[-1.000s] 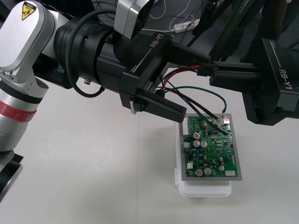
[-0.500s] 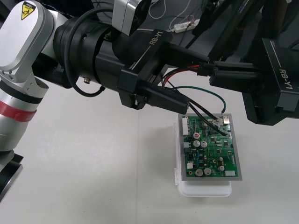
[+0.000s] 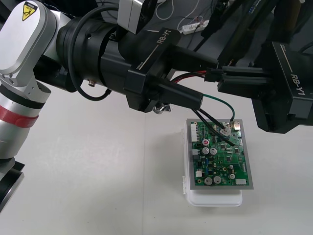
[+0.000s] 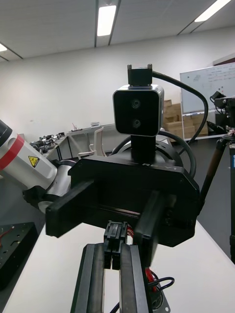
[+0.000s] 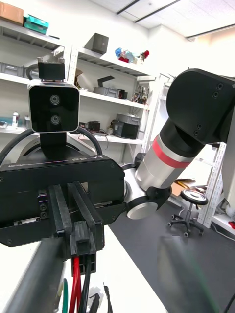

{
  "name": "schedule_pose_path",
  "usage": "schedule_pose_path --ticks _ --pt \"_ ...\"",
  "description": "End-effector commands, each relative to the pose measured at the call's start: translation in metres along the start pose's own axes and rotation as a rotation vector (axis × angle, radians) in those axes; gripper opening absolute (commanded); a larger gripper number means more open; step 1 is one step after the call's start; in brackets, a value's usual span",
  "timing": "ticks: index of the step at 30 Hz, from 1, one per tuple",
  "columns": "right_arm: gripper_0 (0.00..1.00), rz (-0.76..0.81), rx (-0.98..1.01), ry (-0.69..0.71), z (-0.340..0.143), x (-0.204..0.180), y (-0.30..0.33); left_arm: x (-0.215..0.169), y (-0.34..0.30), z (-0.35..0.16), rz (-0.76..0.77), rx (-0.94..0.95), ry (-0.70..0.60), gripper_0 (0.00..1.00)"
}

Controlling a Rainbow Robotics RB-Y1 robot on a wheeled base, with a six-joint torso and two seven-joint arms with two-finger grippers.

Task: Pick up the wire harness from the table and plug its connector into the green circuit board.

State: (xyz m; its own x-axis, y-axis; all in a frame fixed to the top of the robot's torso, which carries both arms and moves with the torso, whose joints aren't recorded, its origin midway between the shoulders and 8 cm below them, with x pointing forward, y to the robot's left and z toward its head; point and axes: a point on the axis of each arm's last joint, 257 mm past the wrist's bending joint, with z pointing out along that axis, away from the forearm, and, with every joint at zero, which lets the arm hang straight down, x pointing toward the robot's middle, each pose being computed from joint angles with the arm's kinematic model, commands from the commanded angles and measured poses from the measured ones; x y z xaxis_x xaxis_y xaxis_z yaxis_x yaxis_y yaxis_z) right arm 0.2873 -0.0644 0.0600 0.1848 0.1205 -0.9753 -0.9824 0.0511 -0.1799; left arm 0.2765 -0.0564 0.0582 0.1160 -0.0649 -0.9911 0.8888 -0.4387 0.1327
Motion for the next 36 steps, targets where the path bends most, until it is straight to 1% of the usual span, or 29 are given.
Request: schedule_pose_path --ticks 1,4,7,35,36 --pt "0.00 -0.025 -0.013 0.006 0.001 0.000 0.004 -0.025 -0.004 0.020 0.037 0.029 -0.028 0.34" --pt "0.00 -0.016 0.002 0.002 0.001 -0.001 0.000 -0.025 -0.003 0.020 0.036 0.028 -0.028 0.12" --pt "0.00 -0.012 0.004 0.000 0.001 0.000 0.002 -0.024 -0.003 0.020 0.036 0.027 -0.027 0.01" --pt "0.00 -0.005 0.006 -0.016 0.001 0.003 0.011 -0.024 -0.003 0.017 0.050 0.022 -0.022 0.00" --pt "0.02 -0.007 0.005 -0.015 0.001 0.004 0.011 -0.024 -0.003 0.017 0.051 0.022 -0.023 0.00"
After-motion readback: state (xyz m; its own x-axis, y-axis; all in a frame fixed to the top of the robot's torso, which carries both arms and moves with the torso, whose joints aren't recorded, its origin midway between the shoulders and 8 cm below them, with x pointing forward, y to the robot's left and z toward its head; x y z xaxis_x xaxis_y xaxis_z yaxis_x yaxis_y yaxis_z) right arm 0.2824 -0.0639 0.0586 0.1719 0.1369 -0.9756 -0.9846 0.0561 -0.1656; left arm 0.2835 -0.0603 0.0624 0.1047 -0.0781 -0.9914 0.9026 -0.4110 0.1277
